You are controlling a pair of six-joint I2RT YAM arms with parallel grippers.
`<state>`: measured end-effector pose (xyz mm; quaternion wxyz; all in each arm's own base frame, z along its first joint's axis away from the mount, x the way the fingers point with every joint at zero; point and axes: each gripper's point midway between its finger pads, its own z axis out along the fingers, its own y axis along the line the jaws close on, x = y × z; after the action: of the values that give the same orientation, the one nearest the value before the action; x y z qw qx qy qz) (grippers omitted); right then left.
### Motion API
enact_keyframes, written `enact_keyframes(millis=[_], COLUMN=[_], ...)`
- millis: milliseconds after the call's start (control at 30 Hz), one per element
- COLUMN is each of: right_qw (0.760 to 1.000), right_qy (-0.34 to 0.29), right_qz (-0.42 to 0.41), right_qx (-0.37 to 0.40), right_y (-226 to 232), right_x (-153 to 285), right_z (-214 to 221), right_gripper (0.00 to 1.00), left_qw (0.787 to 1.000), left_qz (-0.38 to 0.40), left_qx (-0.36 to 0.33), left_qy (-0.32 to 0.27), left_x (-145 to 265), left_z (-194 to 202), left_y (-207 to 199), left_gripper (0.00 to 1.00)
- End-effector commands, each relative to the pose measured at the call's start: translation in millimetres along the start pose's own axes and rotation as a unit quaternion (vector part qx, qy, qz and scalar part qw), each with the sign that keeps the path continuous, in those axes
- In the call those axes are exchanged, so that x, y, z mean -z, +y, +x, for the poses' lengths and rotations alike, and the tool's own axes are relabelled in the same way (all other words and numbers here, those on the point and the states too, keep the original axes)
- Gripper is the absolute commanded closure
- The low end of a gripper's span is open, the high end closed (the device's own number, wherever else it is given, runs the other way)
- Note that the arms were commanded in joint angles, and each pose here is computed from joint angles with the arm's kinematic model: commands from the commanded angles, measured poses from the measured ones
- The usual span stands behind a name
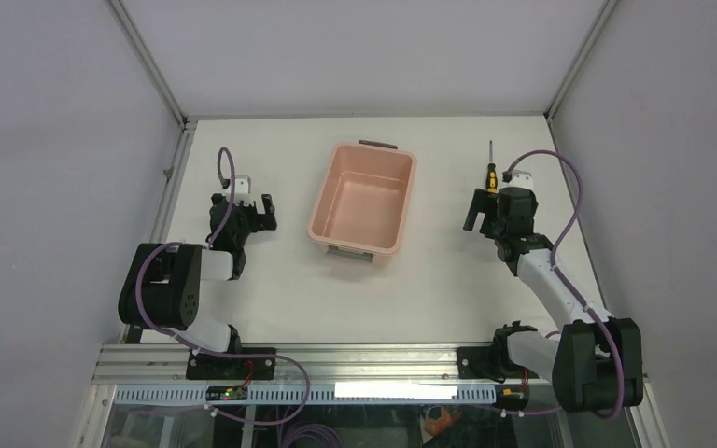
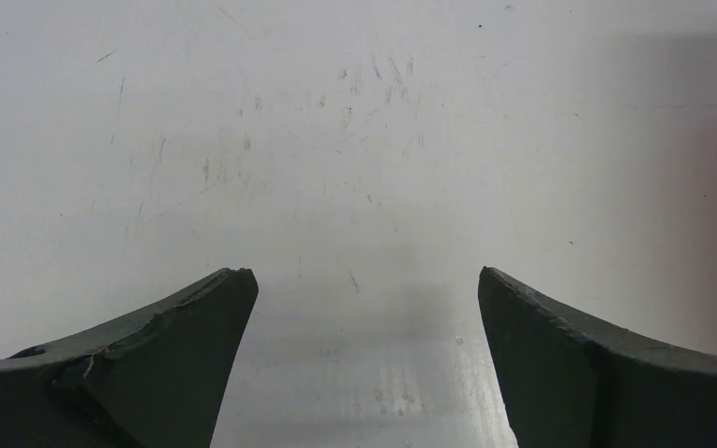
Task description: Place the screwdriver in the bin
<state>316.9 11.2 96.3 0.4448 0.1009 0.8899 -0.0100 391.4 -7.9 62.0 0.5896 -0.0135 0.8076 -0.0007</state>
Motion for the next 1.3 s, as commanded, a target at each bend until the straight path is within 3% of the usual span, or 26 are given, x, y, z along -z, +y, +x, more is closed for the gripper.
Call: enact_keyframes(millis=[0,167,367,600,800,1033,1133,1267], right_qw=[0.998,0.998,0.999,0.993,0.982,0.969,0.961,0.953], right_qy=[-0.054,-0.044,0.032,0.121,0.185,0.248,0.275,0.304], right_qz=[-0.004,0.014,0.030,0.014,0.025,0.002,0.004,0.012], right_qx=[-0.026,-0.034,-0.004,0.004,0.033,-0.011,-0.010,-0.017], right_y=[5,8,16,18,7,-9,-11,-14], right_x=[11,33,34,-43,-120,-175,-189,-197], right_z=[-41,-92,-141,-161,-144,-108,-86,-62], right_gripper=[0.01,0.01,0.01,0.01,0.04,0.11,0.21,0.50], left_qw=[0.999,0.999,0.999,0.999,0.999,0.999,0.999,0.999], left_qz=[0.016,0.016,0.016,0.017,0.016,0.017,0.016,0.016], left_qx=[0.008,0.008,0.008,0.008,0.008,0.008,0.008,0.008], left_qy=[-0.027,-0.027,-0.027,-0.028,-0.027,-0.027,-0.027,-0.027], left_x=[3,3,3,3,3,3,3,3], left_z=[-16,-16,-17,-17,-16,-16,-17,-17], left_y=[-8,-8,-8,-8,-8,-8,-8,-8], left_gripper=[0.01,0.01,0.01,0.01,0.01,0.01,0.01,0.01])
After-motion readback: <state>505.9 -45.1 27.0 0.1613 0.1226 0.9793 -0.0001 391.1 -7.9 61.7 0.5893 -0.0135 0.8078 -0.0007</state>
